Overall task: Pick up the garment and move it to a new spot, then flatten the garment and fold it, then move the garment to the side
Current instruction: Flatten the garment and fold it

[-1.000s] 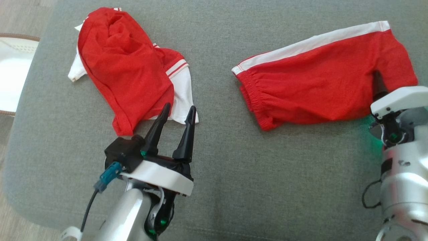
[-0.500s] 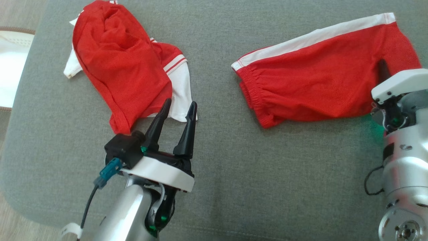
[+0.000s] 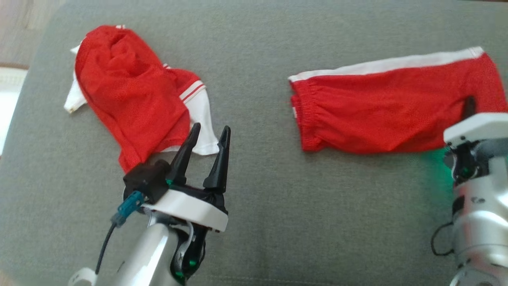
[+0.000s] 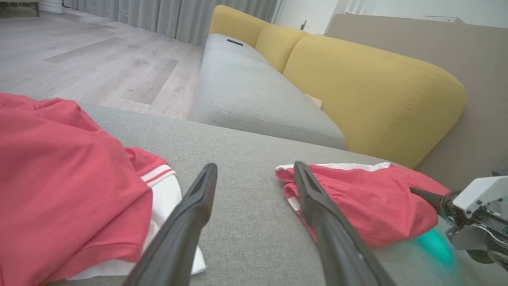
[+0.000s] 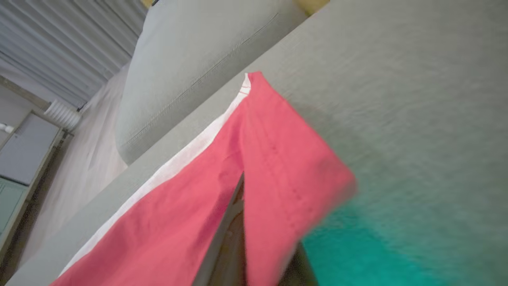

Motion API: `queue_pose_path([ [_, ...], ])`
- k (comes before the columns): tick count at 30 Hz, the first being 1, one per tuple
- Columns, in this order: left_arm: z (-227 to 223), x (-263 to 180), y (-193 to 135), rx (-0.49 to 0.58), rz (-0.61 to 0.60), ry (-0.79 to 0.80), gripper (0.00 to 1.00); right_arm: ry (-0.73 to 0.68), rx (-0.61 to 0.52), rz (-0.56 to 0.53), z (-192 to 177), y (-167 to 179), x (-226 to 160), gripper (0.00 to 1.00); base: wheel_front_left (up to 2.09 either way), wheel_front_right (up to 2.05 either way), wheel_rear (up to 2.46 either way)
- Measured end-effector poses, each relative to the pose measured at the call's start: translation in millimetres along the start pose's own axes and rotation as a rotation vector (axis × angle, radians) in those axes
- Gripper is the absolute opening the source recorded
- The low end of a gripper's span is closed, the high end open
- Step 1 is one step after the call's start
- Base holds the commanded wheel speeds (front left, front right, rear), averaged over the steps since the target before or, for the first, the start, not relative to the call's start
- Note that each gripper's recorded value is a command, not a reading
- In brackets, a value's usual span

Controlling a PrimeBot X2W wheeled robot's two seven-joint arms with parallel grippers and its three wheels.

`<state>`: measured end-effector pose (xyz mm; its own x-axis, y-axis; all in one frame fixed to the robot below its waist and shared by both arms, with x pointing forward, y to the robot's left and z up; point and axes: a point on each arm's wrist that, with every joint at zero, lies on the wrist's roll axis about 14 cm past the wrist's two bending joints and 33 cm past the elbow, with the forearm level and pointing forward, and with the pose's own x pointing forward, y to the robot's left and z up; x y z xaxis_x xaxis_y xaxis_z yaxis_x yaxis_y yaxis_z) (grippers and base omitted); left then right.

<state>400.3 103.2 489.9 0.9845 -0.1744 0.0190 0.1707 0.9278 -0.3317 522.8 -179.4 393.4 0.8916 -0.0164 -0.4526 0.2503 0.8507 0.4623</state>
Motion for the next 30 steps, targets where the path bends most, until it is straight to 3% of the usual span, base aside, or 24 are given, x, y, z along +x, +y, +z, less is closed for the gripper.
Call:
queue_pose_path([
  [9,1.3,-1.4,-18.8,-0.01,-0.052,-0.006,1.0,-0.108,0.001,-0.19,18.0,-82.5,-45.0,0.0,0.0,0.0,0.0],
  [13,3.6,-0.1,-22.6,-0.011,-0.064,-0.013,1.0,-0.143,-0.008,-0.209,27.3,-90.0,-52.6,0.0,0.0,0.0,0.0],
  [17,1.0,-4.4,-29.7,-0.006,-0.089,-0.005,1.0,-0.196,-0.036,-0.154,38.2,-69.6,-51.2,0.0,0.0,0.0,0.0],
  [23,0.5,-15.7,-28.5,-0.005,-0.077,-0.002,1.0,-0.242,-0.043,0.045,44.1,4.1,-43.4,0.0,0.0,0.0,0.0],
  [30,13.6,-23.1,-23.6,0.005,-0.058,-0.039,1.0,-0.225,-0.077,0.257,23.6,74.7,-53.6,0.0,0.0,0.0,0.0],
])
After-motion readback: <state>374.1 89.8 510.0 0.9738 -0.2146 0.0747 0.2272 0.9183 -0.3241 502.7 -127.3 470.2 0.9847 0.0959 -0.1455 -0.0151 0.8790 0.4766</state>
